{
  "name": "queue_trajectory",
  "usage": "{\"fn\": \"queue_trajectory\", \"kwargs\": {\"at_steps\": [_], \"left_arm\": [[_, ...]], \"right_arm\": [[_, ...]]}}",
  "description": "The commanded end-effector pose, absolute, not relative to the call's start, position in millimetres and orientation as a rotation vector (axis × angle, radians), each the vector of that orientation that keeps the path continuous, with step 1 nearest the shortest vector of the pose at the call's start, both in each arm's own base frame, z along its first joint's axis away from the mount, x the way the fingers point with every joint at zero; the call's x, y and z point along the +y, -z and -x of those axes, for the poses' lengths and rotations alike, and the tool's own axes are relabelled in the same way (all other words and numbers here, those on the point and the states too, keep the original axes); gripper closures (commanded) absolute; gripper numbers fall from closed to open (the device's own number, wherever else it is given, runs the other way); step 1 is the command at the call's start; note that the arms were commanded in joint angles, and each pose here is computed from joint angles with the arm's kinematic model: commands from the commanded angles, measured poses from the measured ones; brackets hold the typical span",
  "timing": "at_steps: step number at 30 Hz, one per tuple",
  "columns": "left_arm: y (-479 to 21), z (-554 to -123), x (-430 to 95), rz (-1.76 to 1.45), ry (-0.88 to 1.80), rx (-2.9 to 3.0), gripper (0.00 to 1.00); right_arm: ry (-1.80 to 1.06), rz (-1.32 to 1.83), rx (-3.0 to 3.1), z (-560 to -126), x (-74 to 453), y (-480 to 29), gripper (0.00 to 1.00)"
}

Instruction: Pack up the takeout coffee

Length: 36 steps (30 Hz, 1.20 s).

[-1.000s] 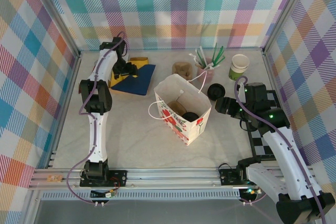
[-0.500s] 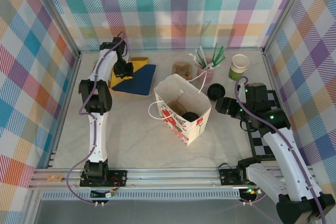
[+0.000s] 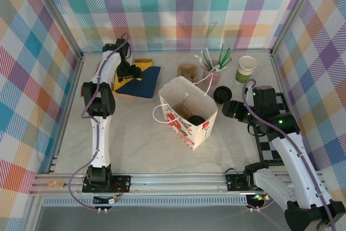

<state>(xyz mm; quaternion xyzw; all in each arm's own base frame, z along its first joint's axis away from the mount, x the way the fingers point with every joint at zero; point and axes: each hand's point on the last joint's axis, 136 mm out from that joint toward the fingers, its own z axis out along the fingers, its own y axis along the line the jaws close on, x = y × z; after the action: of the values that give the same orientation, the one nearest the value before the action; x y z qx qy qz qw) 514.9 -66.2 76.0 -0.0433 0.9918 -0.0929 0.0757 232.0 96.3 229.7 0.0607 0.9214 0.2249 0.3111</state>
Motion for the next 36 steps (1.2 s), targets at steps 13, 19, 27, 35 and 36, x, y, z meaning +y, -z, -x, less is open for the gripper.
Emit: {"fn": "queue_trajectory", "kwargs": {"at_steps": [13,19,27,35,36], "left_arm": [[-80.6,-513.6,-65.7,0.088,0.313,2.973,0.26],[-75.5,-508.7,-75.7,0.071,0.367,2.995,0.33],[-71.6,-505.1,-81.8,0.053,0.353,3.011,0.55],[-72.1,-506.2,-80.4,0.037,0.289,3.007,0.67],[-77.1,-508.7,-76.7,0.040,0.257,2.990,0.56]], "right_arm": [[-0.592,-0.150,2.437,-231.9,95.9,-226.1,0.29],[-0.596,-0.144,2.433,-234.6,97.1,-228.7,0.29],[-0.601,-0.142,2.432,-235.7,98.1,-228.2,0.29],[-0.591,-0.139,2.435,-234.1,96.7,-225.9,0.29],[-0.588,-0.138,2.435,-234.1,96.3,-225.9,0.29]]}}
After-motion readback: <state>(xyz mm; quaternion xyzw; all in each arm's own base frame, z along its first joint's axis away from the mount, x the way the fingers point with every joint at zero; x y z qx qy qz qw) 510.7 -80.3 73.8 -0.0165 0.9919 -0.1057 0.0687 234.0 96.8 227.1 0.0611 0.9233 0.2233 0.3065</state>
